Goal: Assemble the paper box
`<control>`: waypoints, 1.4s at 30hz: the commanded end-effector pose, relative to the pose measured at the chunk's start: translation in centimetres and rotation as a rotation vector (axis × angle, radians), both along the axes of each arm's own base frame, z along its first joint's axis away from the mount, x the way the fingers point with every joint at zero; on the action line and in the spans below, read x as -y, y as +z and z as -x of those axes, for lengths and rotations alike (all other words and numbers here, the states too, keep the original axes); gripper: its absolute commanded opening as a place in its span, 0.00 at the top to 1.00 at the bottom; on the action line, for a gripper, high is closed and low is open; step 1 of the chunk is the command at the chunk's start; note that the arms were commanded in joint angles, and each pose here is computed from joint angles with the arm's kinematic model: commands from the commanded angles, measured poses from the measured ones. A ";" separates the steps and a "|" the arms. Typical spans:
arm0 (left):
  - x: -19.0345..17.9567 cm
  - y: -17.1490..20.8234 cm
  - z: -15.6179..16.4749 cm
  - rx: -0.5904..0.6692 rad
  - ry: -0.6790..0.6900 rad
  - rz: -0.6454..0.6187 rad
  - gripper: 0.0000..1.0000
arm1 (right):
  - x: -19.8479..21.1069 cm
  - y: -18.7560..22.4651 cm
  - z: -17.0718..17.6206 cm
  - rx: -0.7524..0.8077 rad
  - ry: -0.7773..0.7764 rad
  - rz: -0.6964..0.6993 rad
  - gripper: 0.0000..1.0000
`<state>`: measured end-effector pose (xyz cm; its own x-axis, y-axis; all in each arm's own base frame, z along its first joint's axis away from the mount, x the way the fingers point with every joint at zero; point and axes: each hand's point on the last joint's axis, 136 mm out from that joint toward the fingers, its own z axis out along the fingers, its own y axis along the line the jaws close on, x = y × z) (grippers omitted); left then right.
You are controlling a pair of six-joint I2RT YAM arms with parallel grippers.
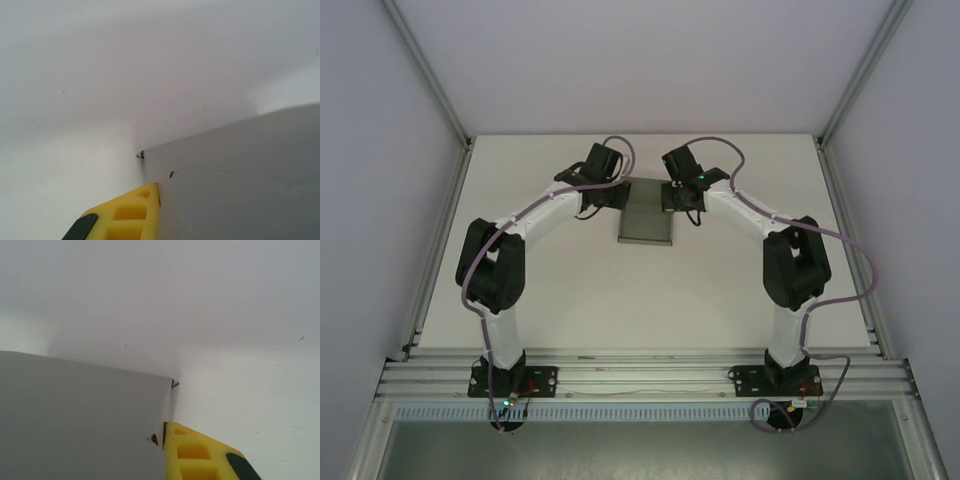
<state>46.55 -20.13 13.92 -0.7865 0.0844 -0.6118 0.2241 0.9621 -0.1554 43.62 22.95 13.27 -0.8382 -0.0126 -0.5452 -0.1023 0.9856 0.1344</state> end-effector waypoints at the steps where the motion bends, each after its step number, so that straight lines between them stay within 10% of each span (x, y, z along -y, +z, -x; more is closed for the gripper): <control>1: 1.1 1.1 -1.5 0.026 0.159 0.170 1.00 | -2.0 2.8 -1.9 0.093 -0.134 -0.161 0.96; 27: 2.0 -7.2 3.5 -0.010 0.212 0.187 1.00 | -1.3 -2.8 0.1 0.208 -0.279 -0.113 0.97; 42: 0.6 -3.3 6.8 0.026 0.192 0.211 0.31 | -0.1 -6.2 5.0 0.357 -0.132 0.178 0.97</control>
